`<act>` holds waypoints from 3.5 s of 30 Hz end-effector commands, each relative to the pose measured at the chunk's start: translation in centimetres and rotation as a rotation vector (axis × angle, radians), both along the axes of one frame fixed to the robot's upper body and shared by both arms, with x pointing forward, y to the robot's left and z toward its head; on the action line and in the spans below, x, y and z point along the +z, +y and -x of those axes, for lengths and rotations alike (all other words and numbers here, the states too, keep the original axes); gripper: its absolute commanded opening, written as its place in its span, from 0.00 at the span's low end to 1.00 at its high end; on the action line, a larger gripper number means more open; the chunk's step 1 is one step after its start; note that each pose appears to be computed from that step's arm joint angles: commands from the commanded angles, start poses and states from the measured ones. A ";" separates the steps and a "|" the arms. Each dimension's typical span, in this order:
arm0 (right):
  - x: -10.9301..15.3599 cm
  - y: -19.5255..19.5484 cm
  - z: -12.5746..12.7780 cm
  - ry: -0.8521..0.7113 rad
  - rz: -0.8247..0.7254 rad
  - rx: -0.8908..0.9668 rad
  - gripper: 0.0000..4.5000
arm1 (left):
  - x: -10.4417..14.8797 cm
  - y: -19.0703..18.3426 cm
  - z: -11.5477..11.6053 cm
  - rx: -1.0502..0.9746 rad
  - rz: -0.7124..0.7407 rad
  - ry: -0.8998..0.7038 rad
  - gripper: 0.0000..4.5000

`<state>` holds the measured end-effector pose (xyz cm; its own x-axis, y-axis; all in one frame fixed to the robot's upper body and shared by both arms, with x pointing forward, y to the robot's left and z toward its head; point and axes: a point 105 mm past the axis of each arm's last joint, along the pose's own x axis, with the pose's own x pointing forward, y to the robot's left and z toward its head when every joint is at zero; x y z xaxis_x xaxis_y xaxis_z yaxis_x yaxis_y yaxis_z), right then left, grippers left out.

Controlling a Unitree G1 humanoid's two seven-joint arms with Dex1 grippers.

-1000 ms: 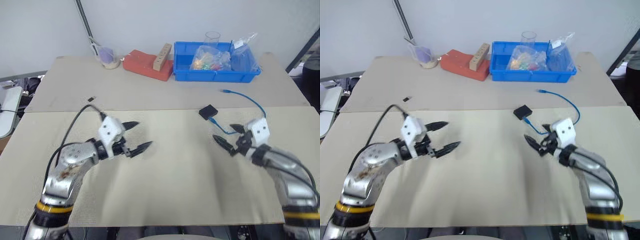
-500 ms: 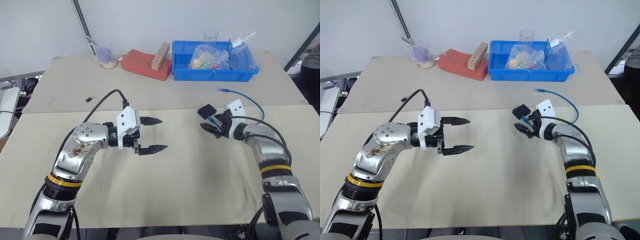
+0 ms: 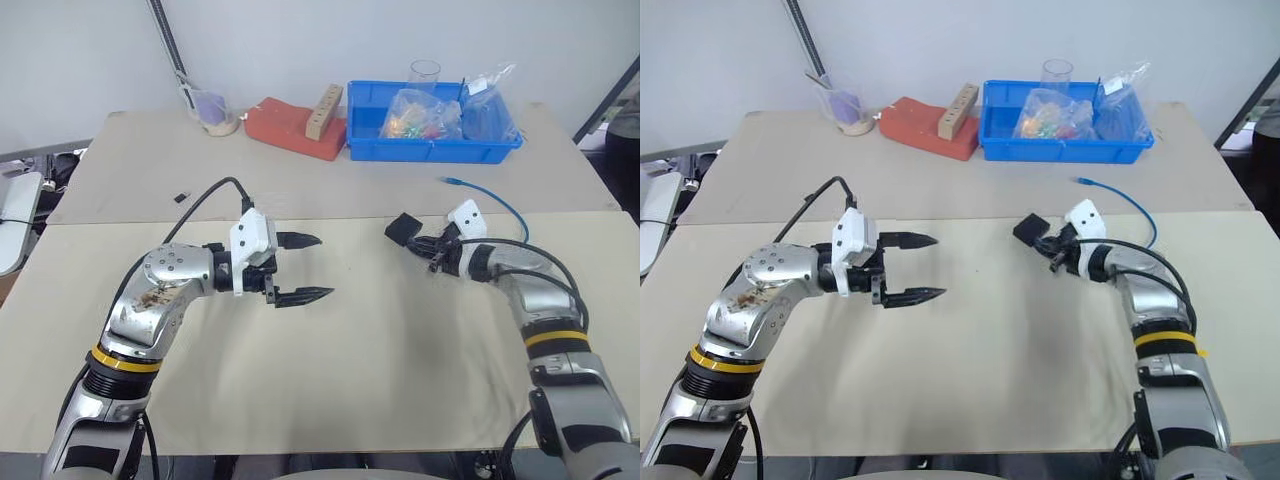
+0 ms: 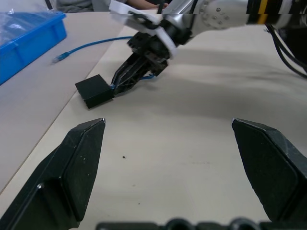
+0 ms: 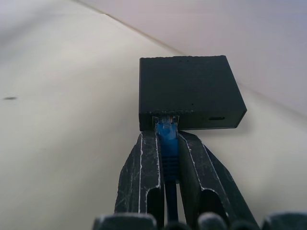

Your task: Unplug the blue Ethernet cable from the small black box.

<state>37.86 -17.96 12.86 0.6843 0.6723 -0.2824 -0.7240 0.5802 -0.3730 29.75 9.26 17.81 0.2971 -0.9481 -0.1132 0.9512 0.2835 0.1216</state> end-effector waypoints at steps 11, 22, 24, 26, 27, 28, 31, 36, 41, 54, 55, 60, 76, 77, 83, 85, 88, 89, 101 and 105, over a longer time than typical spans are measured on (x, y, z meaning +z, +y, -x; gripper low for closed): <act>7.4 10.9 7.3 -0.905 0.384 0.683 0.02 | 2.5 0.2 -2.7 -0.026 0.265 0.429 1.00; 7.3 11.3 7.1 -0.922 0.386 0.688 0.02 | 2.4 -1.1 -1.3 -0.139 0.220 0.413 0.42; 7.2 11.1 7.0 -0.919 0.392 0.685 0.02 | 2.4 -1.0 -1.2 -0.141 0.222 0.415 0.18; 7.1 11.1 6.8 -0.913 0.395 0.683 0.02 | 2.4 -1.0 -1.2 -0.143 0.221 0.416 0.14; 7.1 11.1 6.7 -0.912 0.396 0.682 0.02 | 2.4 -1.0 -1.2 -0.144 0.222 0.417 0.14; 7.1 11.0 6.7 -0.911 0.395 0.682 0.02 | 2.3 -1.0 -1.2 -0.144 0.219 0.416 0.14; 7.2 11.0 7.0 -0.836 0.341 0.699 0.13 | 2.1 -1.0 -1.5 -0.119 0.200 0.395 0.14; 7.0 10.4 7.6 -0.404 0.168 0.713 0.55 | 2.8 -1.2 -0.8 -0.189 0.167 0.319 0.14; 7.4 9.9 7.8 0.124 -0.075 0.624 0.86 | 2.8 -1.3 -0.1 -0.255 0.128 0.286 0.14; 8.7 10.5 8.6 0.504 -0.215 0.614 0.53 | 3.0 -1.3 0.0 -0.302 0.097 0.245 0.14; 8.6 10.6 8.6 0.503 -0.211 0.613 0.53 | 3.0 -1.3 0.0 -0.303 0.097 0.245 0.14; 8.3 10.9 8.6 0.501 -0.203 0.605 0.53 | 3.0 -1.4 0.0 -0.305 0.095 0.239 0.14; 7.3 10.7 8.1 0.492 -0.173 0.600 0.42 | 3.1 -1.7 -0.1 -0.322 0.092 0.231 0.14; 7.3 10.7 8.1 0.494 -0.175 0.601 0.37 | 3.1 -1.6 -0.1 -0.324 0.091 0.232 0.14; 7.4 10.5 8.0 0.501 -0.176 0.610 0.01 | 3.1 -1.6 0.0 -0.327 0.091 0.235 0.14; 7.3 10.5 8.0 0.503 -0.172 0.617 0.01 | 3.1 -1.6 0.0 -0.328 0.091 0.236 0.14; 7.0 10.2 8.2 0.491 -0.140 0.629 0.01 | 3.2 -1.7 0.1 -0.333 0.093 0.235 0.14; 6.9 10.1 8.2 0.484 -0.126 0.629 0.01 | 3.2 -1.7 0.2 -0.334 0.093 0.233 0.14; 1.2 2.1 6.3 0.371 0.035 0.332 0.01 | 1.7 1.5 0.0 -0.171 0.045 0.197 0.14; -1.8 0.8 6.2 0.259 0.107 0.247 0.11 | 0.2 1.9 -0.7 -0.054 0.057 0.145 0.14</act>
<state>31.04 -16.76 9.81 0.3328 0.7756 -0.5363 -0.9367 0.3378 -0.0927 30.30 10.94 17.02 0.1829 -0.9752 -0.1245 0.9742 0.1968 -0.1104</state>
